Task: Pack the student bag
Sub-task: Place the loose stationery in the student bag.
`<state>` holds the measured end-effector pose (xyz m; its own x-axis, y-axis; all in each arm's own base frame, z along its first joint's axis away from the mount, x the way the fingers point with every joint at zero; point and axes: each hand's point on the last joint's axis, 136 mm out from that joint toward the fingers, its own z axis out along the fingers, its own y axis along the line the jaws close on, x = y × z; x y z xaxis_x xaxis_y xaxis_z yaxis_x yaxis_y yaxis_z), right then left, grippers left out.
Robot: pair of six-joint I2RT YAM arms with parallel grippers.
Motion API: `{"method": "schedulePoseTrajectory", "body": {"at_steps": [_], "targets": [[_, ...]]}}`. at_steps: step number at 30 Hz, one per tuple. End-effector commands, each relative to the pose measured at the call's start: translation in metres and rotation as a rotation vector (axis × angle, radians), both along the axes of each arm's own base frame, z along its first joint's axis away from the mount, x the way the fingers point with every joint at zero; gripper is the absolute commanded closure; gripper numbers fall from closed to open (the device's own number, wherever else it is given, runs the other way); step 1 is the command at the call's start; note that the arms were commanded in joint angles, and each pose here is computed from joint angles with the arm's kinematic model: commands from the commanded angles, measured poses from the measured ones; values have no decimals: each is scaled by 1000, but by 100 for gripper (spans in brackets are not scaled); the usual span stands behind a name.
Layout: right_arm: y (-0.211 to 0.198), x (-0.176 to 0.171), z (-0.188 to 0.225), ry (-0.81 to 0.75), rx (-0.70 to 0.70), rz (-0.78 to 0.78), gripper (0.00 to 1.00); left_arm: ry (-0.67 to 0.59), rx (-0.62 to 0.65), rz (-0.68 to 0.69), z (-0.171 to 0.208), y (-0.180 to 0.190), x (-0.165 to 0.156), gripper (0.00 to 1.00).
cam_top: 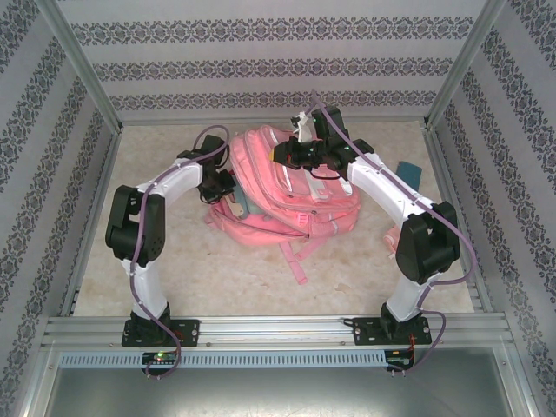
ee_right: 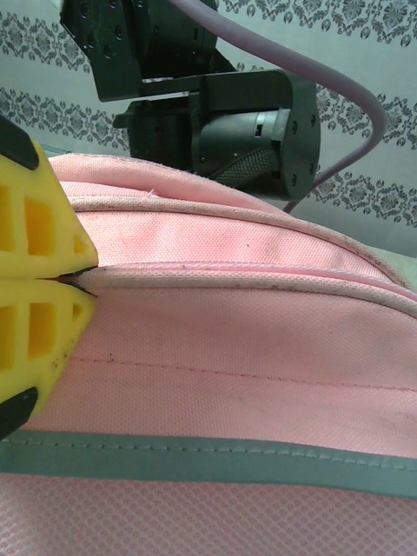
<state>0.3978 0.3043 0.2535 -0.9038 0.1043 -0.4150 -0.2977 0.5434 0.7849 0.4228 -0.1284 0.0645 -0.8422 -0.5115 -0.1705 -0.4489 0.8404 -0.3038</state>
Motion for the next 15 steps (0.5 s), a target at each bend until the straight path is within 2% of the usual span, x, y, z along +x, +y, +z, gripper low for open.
{"method": "schedulePoseTrajectory", "body": {"at_steps": [1,4,7,12,15], "targets": [[8,-12,40,-104,65,45,99,30,44,-1,-12,-8,4,97],[5,-11,39,-105,58,39,99,72,120,-18,-19,2,-8,86],[4,-10,36,-100,55,35,99,53,131,-23,-12,6,-11,82],[3,-5,31,-93,50,27,98,-1,139,-28,21,10,-15,45],[2,-3,28,-89,44,20,95,-6,173,-22,36,19,-23,40]]}}
